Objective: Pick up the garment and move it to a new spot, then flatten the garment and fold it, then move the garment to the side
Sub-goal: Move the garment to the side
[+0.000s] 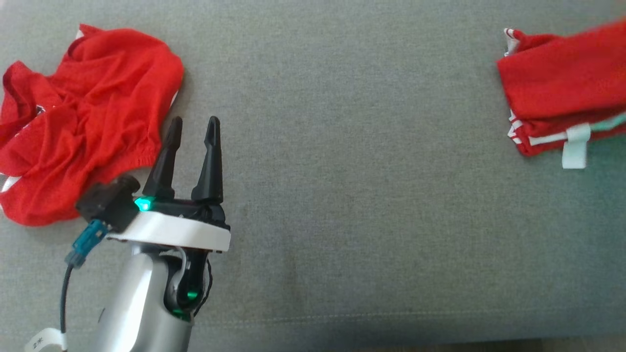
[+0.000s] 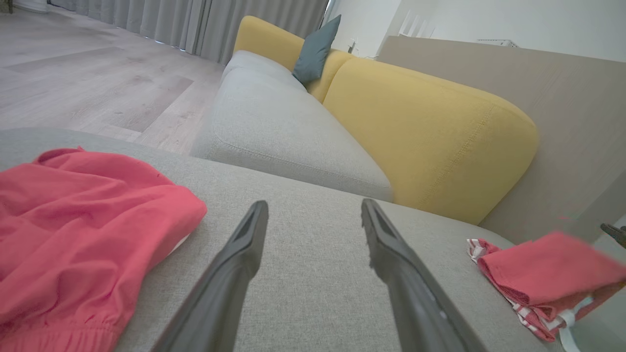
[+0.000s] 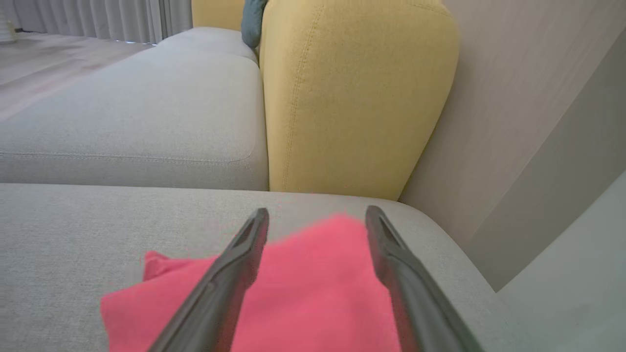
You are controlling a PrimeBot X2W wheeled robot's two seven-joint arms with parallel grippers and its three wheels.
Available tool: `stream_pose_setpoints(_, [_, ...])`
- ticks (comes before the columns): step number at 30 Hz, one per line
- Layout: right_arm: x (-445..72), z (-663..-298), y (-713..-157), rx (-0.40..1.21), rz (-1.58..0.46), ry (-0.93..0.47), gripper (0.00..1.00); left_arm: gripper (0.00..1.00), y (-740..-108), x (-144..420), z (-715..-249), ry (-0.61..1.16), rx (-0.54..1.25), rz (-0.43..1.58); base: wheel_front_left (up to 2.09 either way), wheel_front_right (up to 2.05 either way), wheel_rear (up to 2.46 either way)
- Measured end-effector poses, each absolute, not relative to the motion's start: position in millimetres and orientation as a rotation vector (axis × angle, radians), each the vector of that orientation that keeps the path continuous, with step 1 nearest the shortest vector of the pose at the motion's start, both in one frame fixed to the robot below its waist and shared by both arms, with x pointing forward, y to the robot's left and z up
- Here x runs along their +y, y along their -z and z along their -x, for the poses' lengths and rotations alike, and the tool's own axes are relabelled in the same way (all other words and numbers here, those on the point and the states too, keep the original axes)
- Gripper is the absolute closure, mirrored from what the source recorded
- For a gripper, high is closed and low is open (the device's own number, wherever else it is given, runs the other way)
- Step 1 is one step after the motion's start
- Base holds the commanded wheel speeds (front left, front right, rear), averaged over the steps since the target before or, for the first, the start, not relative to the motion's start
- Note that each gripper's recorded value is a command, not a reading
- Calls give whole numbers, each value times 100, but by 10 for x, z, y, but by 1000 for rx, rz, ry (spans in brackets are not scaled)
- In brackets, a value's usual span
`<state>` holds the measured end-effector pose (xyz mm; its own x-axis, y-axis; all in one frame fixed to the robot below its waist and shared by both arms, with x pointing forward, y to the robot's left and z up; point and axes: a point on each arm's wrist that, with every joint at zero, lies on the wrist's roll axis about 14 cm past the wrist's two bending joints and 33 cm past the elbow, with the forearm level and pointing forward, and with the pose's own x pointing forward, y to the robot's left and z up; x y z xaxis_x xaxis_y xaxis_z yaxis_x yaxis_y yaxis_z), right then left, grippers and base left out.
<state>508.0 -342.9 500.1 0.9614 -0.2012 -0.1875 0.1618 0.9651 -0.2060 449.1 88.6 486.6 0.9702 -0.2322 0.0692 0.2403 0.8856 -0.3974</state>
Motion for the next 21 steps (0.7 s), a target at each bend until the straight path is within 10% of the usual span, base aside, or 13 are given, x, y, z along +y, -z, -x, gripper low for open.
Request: stream_pose_setpoints(21, [-1949,-4735,-5601,-81,-37,-69,0,0,-5257,973,-4131,233,-102,427,0,0,0])
